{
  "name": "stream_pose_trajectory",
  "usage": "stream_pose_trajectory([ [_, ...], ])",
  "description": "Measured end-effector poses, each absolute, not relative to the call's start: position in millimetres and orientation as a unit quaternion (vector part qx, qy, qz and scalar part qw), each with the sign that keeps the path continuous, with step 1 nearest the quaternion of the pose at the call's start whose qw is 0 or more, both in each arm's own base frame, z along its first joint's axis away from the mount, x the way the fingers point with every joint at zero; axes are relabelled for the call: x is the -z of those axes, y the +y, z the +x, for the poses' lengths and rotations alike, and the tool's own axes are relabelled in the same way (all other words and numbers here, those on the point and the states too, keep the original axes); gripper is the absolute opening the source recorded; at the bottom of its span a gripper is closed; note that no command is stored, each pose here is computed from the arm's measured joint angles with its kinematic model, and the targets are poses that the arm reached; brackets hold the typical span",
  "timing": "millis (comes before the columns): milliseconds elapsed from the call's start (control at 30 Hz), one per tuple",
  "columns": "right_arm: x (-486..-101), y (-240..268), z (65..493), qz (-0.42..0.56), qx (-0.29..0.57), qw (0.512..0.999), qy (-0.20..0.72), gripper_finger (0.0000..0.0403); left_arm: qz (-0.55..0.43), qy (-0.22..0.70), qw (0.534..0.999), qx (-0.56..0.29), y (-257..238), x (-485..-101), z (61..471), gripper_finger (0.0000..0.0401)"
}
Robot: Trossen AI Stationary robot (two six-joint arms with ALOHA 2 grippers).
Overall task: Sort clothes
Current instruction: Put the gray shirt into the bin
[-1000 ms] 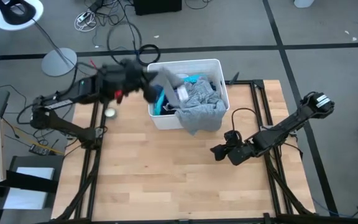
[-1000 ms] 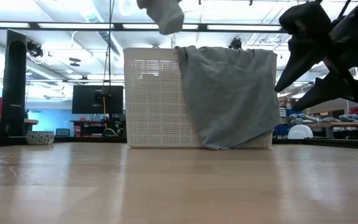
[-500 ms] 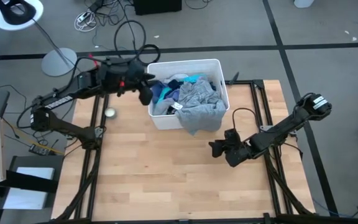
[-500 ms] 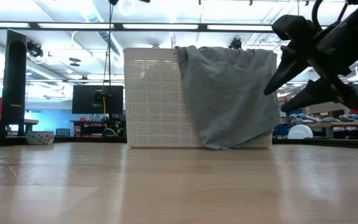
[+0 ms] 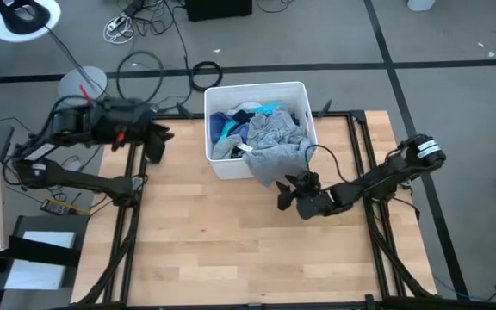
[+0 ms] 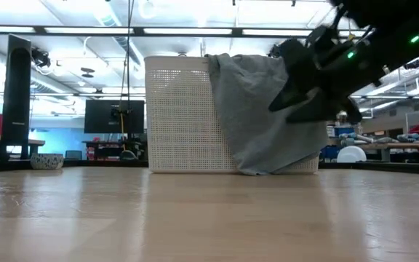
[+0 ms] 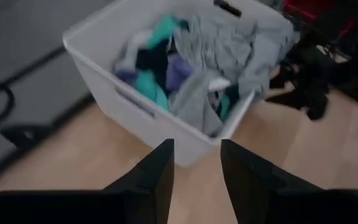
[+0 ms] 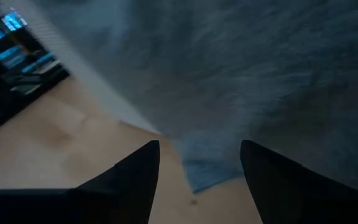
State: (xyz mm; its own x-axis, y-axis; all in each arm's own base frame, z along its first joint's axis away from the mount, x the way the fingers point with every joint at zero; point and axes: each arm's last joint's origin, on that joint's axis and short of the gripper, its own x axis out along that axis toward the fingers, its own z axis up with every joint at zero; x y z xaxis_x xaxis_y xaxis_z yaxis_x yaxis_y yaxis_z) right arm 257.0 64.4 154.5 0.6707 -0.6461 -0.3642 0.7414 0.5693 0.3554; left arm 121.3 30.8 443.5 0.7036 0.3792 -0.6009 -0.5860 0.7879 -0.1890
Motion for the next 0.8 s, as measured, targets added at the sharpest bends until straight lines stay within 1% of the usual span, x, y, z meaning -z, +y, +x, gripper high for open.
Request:
stream_pose_trajectory([
  [133, -149, 51, 264, 0.251, 0.415, 0.870, 0.089, 0.0227, -0.226, 0.296, 0.890, -0.262, 22, -412, 110, 0.0136],
  [233, -150, 42, 268, 0.249, 0.421, 0.868, 0.084, 0.0226, -0.251, 0.324, 0.874, -0.261, 17, -378, 108, 0.0136],
  [300, -154, 38, 271, 0.246, 0.413, 0.874, 0.080, 0.0219, -0.268, 0.327, 0.872, -0.246, 12, -354, 110, 0.0136],
  [333, -158, 37, 273, 0.241, 0.407, 0.878, 0.077, 0.0208, -0.276, 0.322, 0.874, -0.237, 10, -343, 113, 0.0136],
  [400, -168, 35, 279, 0.228, 0.393, 0.888, 0.071, 0.0168, -0.292, 0.302, 0.883, -0.210, 5, -323, 118, 0.0136],
  [467, -179, 34, 284, 0.212, 0.382, 0.897, 0.068, 0.0111, -0.304, 0.275, 0.893, -0.188, 1, -306, 123, 0.0136],
  [533, -193, 34, 289, 0.199, 0.370, 0.905, 0.060, 0.0044, -0.308, 0.253, 0.902, -0.166, -2, -291, 126, 0.0136],
  [567, -202, 35, 291, 0.192, 0.364, 0.910, 0.055, 0.0023, -0.309, 0.246, 0.905, -0.159, -3, -284, 128, 0.0136],
  [600, -212, 36, 294, 0.182, 0.357, 0.915, 0.049, 0.0014, -0.311, 0.239, 0.907, -0.154, -4, -277, 129, 0.0136],
  [667, -234, 37, 298, 0.153, 0.346, 0.925, 0.037, 0.0015, -0.313, 0.238, 0.907, -0.154, -4, -264, 132, 0.0136],
  [800, -297, 32, 304, 0.062, 0.341, 0.938, 0.001, 0.0005, -0.310, 0.247, 0.905, -0.156, -5, -243, 138, 0.0136],
])
